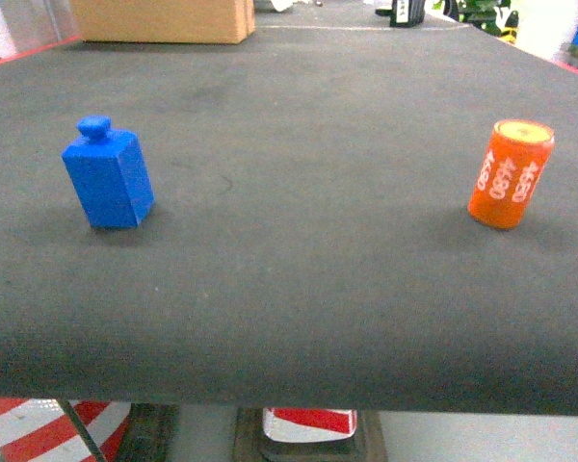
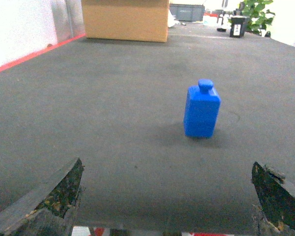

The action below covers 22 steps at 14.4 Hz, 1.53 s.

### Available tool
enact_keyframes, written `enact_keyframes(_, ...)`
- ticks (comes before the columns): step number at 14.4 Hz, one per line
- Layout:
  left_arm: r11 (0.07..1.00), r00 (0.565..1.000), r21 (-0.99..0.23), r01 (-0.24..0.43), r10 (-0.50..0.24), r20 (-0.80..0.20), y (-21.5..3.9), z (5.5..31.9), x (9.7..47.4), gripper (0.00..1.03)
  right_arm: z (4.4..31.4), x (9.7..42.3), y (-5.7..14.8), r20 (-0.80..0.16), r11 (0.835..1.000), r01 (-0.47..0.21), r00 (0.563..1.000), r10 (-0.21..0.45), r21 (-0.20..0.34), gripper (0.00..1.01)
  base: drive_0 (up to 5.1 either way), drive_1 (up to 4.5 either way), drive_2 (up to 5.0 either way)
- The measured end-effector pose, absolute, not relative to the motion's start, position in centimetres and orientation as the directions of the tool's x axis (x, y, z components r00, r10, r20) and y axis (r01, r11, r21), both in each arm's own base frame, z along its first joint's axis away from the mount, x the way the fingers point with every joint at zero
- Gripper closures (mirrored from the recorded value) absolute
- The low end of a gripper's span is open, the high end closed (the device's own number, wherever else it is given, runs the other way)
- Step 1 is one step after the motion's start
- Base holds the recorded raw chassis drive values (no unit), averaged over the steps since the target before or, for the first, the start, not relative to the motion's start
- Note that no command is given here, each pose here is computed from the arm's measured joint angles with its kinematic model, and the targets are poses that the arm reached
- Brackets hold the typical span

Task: Sort blue parts and orange caps into right shelf containers

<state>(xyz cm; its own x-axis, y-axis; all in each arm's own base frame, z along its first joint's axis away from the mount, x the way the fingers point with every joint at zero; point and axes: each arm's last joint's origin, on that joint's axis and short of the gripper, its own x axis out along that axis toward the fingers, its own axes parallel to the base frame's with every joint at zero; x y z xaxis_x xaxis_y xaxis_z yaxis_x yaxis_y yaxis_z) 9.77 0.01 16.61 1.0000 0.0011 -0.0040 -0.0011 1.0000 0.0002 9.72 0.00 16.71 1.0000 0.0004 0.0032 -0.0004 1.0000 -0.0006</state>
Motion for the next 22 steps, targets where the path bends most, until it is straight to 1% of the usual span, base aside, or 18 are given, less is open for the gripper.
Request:
enact_keyframes(6, 1.0, 1.0, 0.001, -0.002, 0.002, 0.004, 0.01, 16.69, 9.77, 0.05, 16.81, 9.72, 0.0, 0.013, 1.0, 0.0, 1.0, 0.0, 0.0, 0.03, 0.0, 0.0, 0.0)
enact_keyframes(7, 1.0, 1.0, 0.0, -0.002, 0.002, -0.005, 0.01, 16.6, 9.77, 0.05, 16.68, 9.72, 0.0, 0.0, 1.0, 0.0, 1.0, 0.0, 0.0, 0.03, 0.0, 0.0, 0.0)
enact_keyframes(22, 1.0, 1.0, 0.0, -0.001, 0.001, -0.004, 0.01, 16.61, 9.77, 0.05, 16.71, 9.72, 0.0, 0.003, 1.0, 0.0, 1.0, 0.0, 0.0, 0.03, 0.0, 0.0, 0.0)
